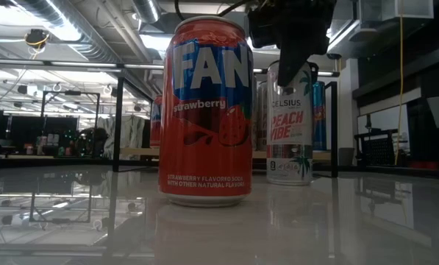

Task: Place canned beverage on shelf
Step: Put the white pink soda can onto the shelf aligned with the other white pink soda cans

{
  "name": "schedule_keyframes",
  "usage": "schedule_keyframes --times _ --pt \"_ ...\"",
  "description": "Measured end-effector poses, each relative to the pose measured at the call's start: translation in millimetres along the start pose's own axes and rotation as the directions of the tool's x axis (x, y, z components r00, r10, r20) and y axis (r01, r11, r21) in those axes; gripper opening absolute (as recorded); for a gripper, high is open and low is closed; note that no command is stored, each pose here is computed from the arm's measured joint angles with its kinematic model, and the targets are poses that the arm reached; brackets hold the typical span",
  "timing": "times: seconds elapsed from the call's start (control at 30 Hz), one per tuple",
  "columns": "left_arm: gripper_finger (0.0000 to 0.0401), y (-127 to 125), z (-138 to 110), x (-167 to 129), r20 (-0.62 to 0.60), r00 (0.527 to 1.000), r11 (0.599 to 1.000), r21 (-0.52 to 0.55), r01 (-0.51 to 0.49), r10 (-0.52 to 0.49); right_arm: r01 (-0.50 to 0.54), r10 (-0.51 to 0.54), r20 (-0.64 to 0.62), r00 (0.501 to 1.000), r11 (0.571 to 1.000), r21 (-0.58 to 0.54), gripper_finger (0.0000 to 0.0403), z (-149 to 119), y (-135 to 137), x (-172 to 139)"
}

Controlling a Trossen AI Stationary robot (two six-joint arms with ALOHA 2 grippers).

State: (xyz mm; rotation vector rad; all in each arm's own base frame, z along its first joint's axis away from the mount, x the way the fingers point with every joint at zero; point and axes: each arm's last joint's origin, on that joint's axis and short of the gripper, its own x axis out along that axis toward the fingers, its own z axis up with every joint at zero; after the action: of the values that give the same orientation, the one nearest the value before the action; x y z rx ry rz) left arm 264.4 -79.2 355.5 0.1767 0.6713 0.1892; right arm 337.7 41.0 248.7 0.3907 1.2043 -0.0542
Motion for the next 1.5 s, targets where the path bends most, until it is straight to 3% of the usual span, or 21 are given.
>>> schedule_keyframes --times 0.77,1.1,1.5 --pt "0.0334 0 0 0 0.000 1.000 1.000 0.000 0.000 0.000 0.028 -0.028 0.001 1.000 1.000 0.004 0.0346 -1 -1 0" --pt "0.0334 0 0 0 0.000 1.000 1.000 0.000 0.000 0.000 0.064 -0.064 0.023 0.998 0.998 -0.021 0.0346 7 4 -18" --pt "0.0334 0 0 0 0.000 1.000 1.000 0.000 0.000 0.000 0.077 -0.077 -0.006 0.997 0.997 -0.019 0.0346 7 3 -10"
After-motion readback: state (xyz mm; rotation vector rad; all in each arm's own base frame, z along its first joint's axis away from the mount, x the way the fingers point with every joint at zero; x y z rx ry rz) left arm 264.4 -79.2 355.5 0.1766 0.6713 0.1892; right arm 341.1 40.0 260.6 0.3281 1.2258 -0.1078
